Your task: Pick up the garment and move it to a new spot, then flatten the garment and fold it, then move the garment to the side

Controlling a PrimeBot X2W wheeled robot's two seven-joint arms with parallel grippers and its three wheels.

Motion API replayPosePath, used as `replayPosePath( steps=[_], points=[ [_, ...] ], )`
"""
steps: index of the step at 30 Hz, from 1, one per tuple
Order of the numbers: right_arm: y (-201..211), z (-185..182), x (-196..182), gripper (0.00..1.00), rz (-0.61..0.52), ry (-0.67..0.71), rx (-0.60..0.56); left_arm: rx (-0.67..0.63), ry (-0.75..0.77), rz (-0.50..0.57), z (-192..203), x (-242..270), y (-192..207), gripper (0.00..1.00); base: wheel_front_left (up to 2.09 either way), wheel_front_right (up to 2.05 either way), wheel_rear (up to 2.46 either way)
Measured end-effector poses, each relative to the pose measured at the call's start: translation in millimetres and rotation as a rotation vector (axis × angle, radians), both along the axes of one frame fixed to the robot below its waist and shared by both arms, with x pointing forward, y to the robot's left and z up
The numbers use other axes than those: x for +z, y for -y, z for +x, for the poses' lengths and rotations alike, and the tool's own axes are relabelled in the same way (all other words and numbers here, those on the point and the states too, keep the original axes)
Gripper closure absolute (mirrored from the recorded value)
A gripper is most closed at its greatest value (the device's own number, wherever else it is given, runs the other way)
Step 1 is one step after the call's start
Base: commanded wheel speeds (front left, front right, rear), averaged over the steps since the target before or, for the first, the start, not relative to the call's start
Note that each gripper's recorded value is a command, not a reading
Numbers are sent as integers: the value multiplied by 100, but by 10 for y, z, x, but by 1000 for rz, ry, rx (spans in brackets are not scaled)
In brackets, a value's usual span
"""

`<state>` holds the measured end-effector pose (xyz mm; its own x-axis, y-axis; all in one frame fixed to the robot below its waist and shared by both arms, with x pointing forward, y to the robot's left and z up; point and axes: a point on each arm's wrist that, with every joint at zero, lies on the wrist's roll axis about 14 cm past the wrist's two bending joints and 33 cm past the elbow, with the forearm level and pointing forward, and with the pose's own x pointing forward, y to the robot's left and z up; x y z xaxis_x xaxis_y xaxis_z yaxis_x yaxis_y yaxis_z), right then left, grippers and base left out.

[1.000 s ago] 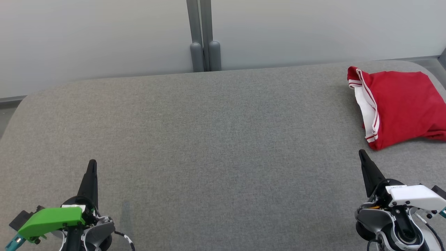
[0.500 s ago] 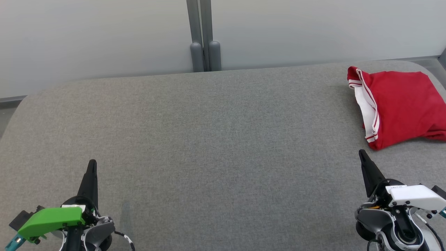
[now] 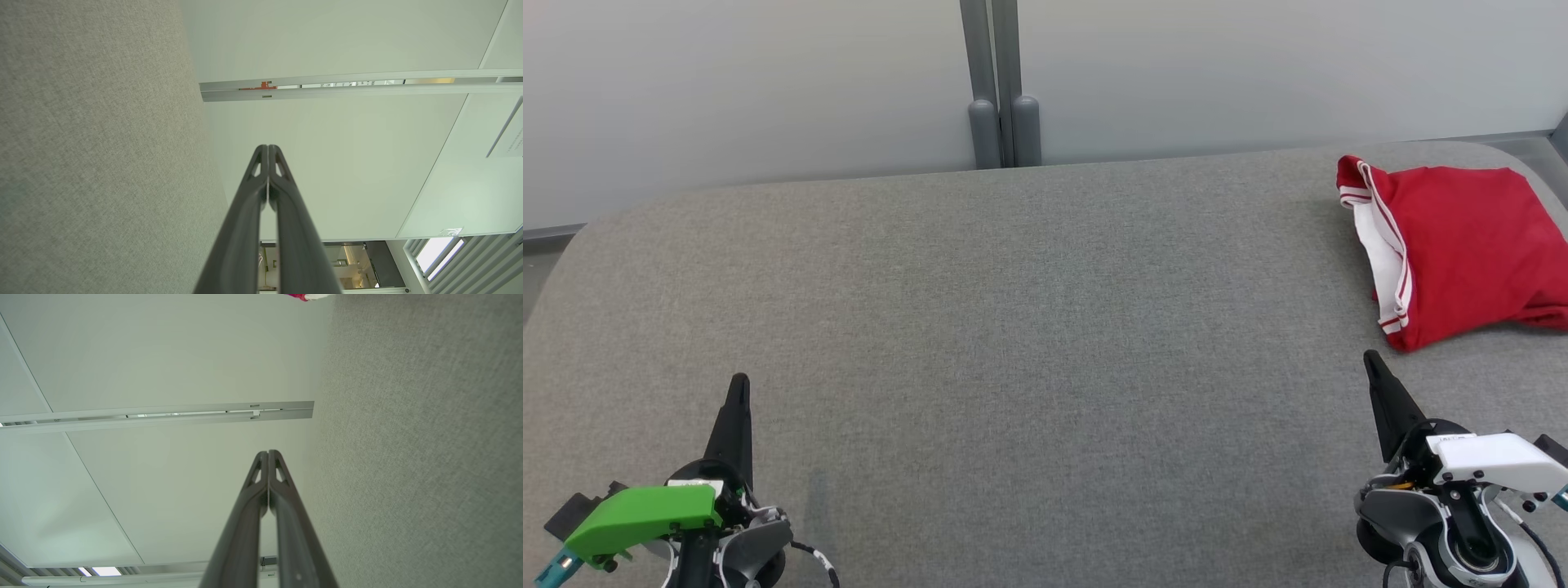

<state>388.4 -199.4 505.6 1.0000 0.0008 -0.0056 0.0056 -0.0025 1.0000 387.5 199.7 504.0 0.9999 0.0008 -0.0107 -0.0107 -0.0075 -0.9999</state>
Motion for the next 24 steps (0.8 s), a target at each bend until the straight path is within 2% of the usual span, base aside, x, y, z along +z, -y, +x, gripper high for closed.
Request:
replayPosePath(
  steps=[24],
  points=[
    [0, 0, 0, 100, 0, 0, 0, 0, 0, 0, 0, 0, 0, 100, 0, 0, 0]
  ],
)
